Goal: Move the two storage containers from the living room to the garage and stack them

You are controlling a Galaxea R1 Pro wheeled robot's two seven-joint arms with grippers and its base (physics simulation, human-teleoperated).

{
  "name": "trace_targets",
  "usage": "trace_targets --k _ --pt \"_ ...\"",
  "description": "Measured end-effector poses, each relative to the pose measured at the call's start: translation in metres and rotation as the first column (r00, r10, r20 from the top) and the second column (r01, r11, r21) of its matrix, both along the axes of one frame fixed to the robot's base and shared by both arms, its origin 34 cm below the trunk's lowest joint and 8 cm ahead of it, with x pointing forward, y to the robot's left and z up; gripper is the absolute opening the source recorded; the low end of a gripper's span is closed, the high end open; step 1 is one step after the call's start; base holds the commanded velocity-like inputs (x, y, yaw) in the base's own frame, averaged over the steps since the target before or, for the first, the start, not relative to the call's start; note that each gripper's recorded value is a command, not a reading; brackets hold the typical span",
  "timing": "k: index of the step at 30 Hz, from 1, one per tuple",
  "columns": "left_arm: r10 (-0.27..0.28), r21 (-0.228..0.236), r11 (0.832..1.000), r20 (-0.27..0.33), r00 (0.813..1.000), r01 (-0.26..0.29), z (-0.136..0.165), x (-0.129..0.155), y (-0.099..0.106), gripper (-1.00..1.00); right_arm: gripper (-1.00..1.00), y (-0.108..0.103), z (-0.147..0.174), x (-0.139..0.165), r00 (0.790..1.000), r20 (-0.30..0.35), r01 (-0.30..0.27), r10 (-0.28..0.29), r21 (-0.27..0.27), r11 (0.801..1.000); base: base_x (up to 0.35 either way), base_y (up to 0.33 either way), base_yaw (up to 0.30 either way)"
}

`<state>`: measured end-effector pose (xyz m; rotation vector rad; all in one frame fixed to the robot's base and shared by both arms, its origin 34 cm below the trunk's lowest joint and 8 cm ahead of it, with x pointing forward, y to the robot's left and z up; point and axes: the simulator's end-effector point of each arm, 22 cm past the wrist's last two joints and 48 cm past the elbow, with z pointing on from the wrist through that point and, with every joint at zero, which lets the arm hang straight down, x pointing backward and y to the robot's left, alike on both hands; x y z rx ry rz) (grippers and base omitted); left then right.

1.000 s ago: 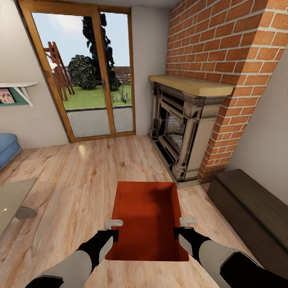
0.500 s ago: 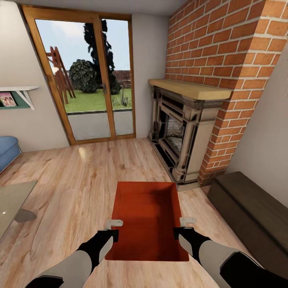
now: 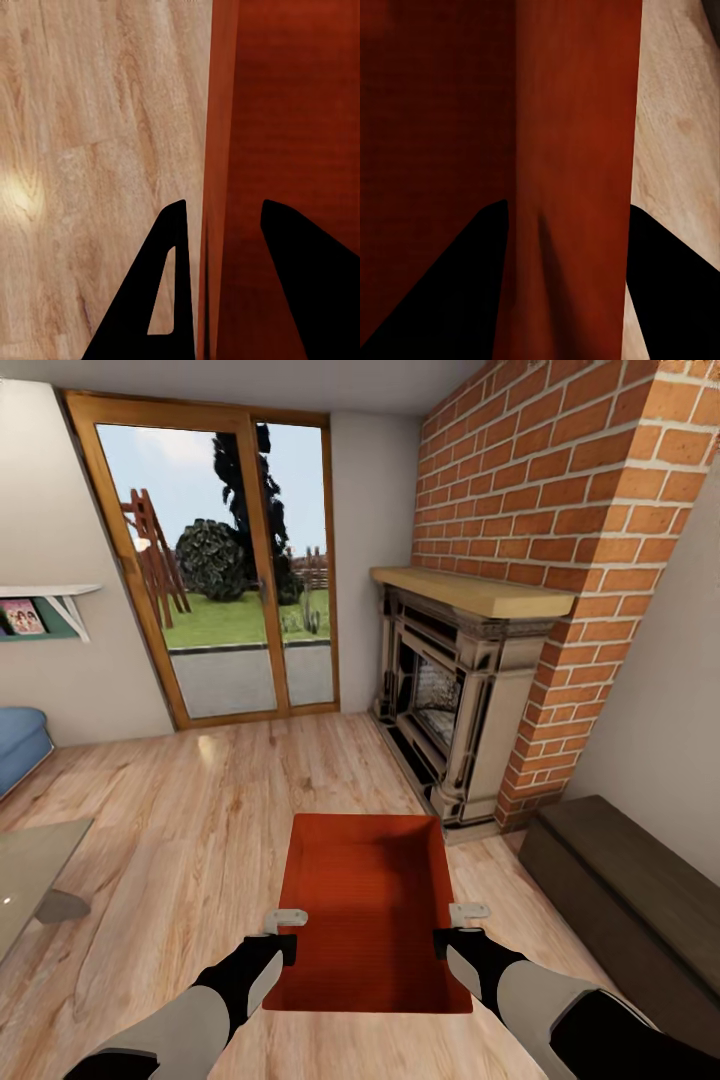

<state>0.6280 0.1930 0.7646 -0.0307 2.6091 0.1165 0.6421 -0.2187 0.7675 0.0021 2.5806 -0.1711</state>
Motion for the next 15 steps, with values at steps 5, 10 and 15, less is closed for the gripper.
trace_targets --k 5,10,15 --pt "0.0 0.0 1.0 0.008 1.0 0.0 0.004 0.002 0.0 -1.0 -1.0 0.0 0.004 0.002 1.0 0.008 0.0 0.0 0.0 1.0 0.0 0.0 0.0" --pt "0.0 0.0 1.0 0.016 1.0 0.0 0.008 0.004 0.0 -1.0 -1.0 0.0 0.008 0.004 1.0 0.016 0.0 0.0 0.0 1.0 0.0 0.0 0.0" --pt "0.0 0.0 1.0 0.024 1.0 0.0 0.012 0.005 0.0 -1.0 -1.0 0.0 0.013 0.005 1.0 0.024 0.0 0.0 0.0 1.0 0.0 0.0 0.0"
